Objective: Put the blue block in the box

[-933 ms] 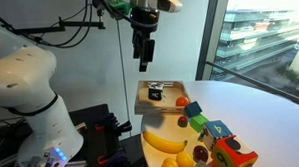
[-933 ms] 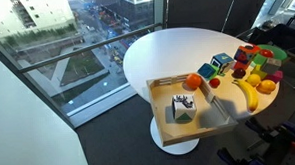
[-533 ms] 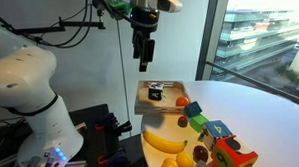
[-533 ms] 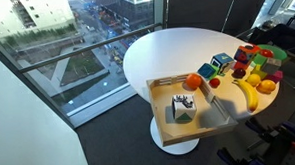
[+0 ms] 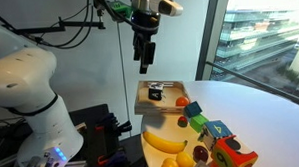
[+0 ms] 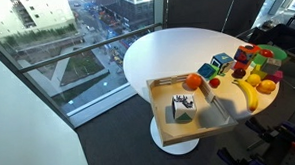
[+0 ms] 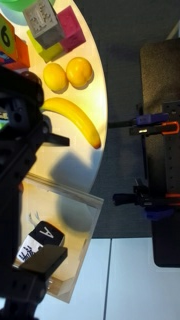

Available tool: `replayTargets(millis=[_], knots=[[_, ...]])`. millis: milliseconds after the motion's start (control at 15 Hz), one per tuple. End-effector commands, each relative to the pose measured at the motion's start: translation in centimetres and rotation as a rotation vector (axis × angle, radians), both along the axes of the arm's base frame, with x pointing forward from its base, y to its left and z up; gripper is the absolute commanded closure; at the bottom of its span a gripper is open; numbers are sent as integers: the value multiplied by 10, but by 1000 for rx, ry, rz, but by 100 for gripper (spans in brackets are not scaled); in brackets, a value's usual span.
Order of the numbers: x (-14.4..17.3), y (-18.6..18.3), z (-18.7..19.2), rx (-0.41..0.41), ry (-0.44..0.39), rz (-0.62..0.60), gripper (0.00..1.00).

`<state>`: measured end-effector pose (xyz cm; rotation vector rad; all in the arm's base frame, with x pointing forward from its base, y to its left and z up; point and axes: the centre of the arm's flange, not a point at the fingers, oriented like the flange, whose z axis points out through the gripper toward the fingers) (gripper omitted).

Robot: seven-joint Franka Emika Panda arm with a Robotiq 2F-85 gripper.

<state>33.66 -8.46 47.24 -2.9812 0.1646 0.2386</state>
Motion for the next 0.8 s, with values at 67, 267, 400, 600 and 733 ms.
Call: replayTargets(millis=[67,267,400,600,733], knots=[[13,-7,-5,-45,-17,-5,0],[25,-10,-9,-83,-41,-4,0],[34,-12,-13,-104,-57,-1,0],[49,-14,-19,-139,-74,-1,0],[59,-14,-24,-162,-97,-13,0]])
